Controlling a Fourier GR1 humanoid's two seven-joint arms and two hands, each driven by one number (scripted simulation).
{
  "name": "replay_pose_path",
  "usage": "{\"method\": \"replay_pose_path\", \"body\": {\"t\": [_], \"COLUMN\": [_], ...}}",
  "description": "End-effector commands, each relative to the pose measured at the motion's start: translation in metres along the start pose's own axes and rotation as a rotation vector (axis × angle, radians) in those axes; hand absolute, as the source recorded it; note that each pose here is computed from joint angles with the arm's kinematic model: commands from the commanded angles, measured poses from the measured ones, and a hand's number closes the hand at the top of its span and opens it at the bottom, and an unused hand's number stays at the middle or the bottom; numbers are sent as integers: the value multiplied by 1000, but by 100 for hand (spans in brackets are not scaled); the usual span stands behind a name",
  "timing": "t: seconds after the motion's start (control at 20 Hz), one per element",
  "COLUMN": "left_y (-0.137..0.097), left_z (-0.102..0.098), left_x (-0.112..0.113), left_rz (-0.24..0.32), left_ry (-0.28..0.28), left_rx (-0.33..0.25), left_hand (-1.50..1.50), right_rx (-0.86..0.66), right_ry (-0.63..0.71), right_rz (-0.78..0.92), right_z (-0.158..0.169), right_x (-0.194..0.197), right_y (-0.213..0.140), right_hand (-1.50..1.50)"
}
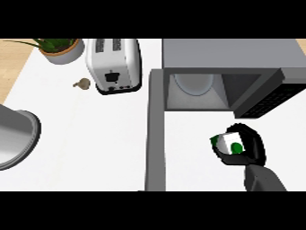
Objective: Pick up the milk, place it into the microwave and close the microwave
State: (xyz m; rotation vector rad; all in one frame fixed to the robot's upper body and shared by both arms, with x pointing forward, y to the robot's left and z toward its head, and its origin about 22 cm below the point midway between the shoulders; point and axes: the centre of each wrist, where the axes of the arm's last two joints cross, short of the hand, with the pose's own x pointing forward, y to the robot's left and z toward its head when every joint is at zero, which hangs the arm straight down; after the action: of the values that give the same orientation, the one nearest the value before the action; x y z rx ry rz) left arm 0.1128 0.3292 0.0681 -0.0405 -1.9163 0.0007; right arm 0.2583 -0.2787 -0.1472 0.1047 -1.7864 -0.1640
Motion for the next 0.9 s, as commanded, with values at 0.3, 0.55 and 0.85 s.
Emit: {"method": "replay_pose_path", "body": {"t": [0.3, 0.55, 0.85], "left_y": [10, 17, 19], "left_z": [-3, 10, 19], "left_x": [-11, 2, -9], "left_rz": [-9, 10, 31], "left_ry": [15, 12, 11], "left_rx": [22, 8, -12], "left_hand": [-150, -150, -150], "right_rx": [129, 142, 109], "right_ry": [-64, -67, -29], "right_rz": [-36, -33, -81], "right_z": [-4, 20, 31], "right_x": [35, 75, 125], "right_y": [51, 78, 129], "right_hand": [150, 150, 150]}}
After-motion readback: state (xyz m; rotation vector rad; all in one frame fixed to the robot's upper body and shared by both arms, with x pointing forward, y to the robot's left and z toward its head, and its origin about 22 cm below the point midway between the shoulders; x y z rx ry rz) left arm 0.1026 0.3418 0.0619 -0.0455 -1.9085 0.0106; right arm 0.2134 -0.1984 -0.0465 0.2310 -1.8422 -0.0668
